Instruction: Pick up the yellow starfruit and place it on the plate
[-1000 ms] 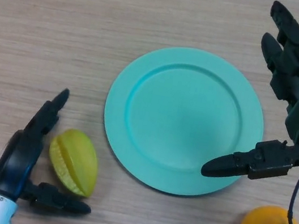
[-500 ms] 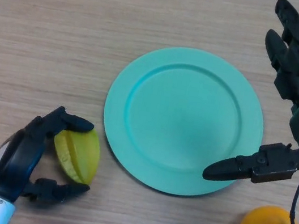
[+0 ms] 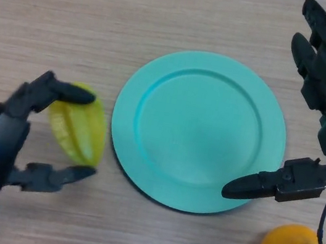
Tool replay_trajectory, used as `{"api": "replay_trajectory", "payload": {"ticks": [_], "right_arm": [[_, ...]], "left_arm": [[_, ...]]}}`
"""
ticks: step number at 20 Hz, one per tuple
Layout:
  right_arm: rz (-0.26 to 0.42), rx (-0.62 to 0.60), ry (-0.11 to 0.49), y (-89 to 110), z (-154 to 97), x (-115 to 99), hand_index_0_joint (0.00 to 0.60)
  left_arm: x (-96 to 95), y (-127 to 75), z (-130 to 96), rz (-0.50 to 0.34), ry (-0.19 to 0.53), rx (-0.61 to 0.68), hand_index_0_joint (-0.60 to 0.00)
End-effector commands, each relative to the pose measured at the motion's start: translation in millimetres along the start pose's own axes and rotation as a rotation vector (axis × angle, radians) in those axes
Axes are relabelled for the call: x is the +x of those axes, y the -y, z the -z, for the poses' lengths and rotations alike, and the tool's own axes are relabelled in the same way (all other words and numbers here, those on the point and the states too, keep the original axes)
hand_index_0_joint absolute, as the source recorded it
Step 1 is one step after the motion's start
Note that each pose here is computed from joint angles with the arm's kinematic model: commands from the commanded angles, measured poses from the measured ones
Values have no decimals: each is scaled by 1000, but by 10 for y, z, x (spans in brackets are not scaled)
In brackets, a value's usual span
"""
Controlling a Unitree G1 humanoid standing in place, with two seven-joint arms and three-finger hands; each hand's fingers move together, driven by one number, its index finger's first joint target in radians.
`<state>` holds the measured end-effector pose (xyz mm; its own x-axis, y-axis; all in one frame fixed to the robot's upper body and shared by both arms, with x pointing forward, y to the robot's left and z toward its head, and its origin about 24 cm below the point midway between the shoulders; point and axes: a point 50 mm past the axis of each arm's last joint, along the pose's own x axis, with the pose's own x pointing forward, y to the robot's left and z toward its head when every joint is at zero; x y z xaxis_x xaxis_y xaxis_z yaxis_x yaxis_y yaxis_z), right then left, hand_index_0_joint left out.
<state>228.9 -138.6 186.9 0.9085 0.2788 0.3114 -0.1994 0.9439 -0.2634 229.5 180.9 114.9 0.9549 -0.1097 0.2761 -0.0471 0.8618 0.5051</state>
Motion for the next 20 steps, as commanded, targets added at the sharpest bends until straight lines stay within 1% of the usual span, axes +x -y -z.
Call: {"api": "replay_trajectory", "payload": {"ticks": [1, 2, 3, 4, 5, 6, 7, 8, 9, 10, 11, 12, 13, 14, 15, 16, 17, 18, 20], "right_arm": [[58, -27, 188, 97, -278, -31, 0], [57, -28, 188, 98, -280, -30, 0], [57, -28, 183, 91, -269, -29, 0], [57, -25, 182, 90, -265, -32, 0], [60, -20, 180, 98, -256, -34, 0], [61, -20, 182, 100, -256, -34, 0], [66, -14, 186, 110, -261, -25, 0], [66, -14, 188, 113, -263, -27, 0], [68, -24, 189, 119, -256, -31, 0], [69, -32, 188, 120, -251, -30, 0], [70, -35, 190, 128, -251, -32, 0], [70, -37, 192, 129, -247, -33, 0], [69, -36, 194, 126, -244, -44, 0], [69, -35, 194, 127, -245, -44, 0], [68, -36, 194, 132, -252, -46, 0], [68, -36, 193, 136, -256, -49, 0], [67, -42, 191, 143, -266, -51, 0], [66, -45, 192, 147, -274, -52, 0], [62, -47, 193, 145, -279, -56, 0]], "left_arm": [[154, 8, -308, -46, 191, 60, -600], [186, 43, -340, -53, 217, 68, -600], [259, 145, -379, -40, 221, 20, -600], [282, 184, -385, -36, 227, 10, -600], [368, 281, -384, -26, 251, 13, -600], [393, 316, -376, -16, 258, 23, -600], [485, 399, -348, 16, 243, 30, -600], [518, 417, -346, 22, 236, 18, -600], [571, 444, -355, 35, 239, -32, -600], [577, 440, -359, 28, 250, -44, -600], [613, 444, -361, 32, 243, -109, -600], [617, 451, -360, 37, 244, -118, -600], [615, 470, -334, 74, 205, -164, -550], [615, 473, -330, 78, 199, -166, -450], [618, 488, -312, 89, 176, -156, -299], [619, 500, -297, 98, 159, -141, -200], [633, 517, -286, 107, 138, -86, -58], [642, 523, -281, 108, 131, -55, 0], [641, 510, -284, 104, 135, -31, 0]]}}
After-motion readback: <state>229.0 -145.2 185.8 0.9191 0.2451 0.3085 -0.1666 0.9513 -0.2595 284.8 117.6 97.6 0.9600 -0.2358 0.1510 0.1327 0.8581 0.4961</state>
